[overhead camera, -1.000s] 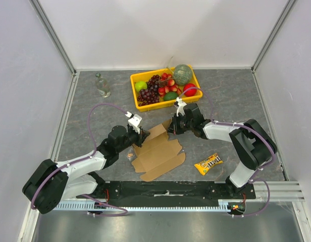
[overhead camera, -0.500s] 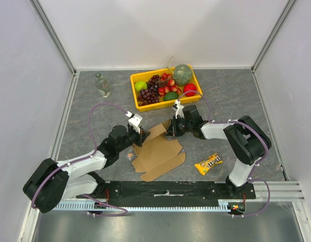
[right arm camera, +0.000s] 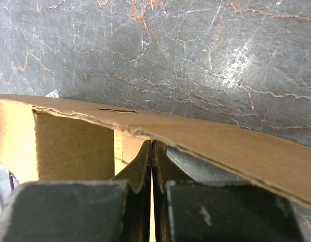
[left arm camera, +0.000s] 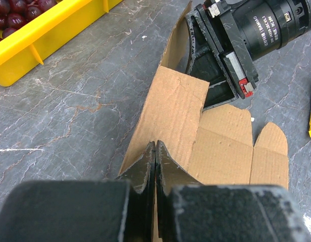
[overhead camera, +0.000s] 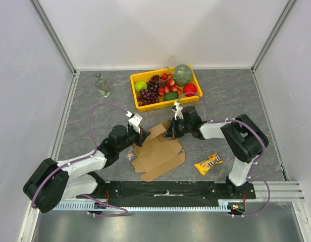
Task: Fold the paper box
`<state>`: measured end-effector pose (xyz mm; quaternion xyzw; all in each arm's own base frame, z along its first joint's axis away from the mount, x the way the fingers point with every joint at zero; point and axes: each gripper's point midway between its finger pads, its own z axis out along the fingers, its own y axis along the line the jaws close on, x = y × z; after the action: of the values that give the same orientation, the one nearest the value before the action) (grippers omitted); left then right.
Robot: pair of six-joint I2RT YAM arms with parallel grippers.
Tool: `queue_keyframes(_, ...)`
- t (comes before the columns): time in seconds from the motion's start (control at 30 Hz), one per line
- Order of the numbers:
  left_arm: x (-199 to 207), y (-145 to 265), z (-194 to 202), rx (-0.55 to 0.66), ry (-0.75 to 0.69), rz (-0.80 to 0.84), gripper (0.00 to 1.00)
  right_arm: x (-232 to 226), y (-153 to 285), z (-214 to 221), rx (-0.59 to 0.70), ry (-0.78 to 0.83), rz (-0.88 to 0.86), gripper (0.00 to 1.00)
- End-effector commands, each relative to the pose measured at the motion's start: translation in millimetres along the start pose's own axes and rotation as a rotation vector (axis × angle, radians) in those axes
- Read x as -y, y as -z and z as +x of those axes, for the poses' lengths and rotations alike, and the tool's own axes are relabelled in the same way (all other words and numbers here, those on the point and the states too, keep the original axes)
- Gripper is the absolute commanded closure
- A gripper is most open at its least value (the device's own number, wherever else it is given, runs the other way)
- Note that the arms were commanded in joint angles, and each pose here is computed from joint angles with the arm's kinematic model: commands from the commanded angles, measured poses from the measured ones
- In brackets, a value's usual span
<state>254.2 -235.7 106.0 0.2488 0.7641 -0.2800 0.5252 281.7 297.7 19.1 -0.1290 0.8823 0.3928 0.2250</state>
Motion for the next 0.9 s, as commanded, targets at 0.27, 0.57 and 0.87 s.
queue_keyframes(0.27, 4, -2, 4, -0.027, 0.015, 0.012, 0.98, 6, 45, -32, 0.102, 0.125, 0.21, 0.83)
queue_keyframes(0.57, 5, -2, 4, -0.029, 0.015, 0.016, 0.98, 21, 109, -69, 0.157, 0.378, 0.473, 0.57)
queue_keyframes(0.87, 4, -3, 6, -0.037, 0.016, 0.015, 0.98, 24, 120, -89, 0.11, 0.58, 0.526, 0.46)
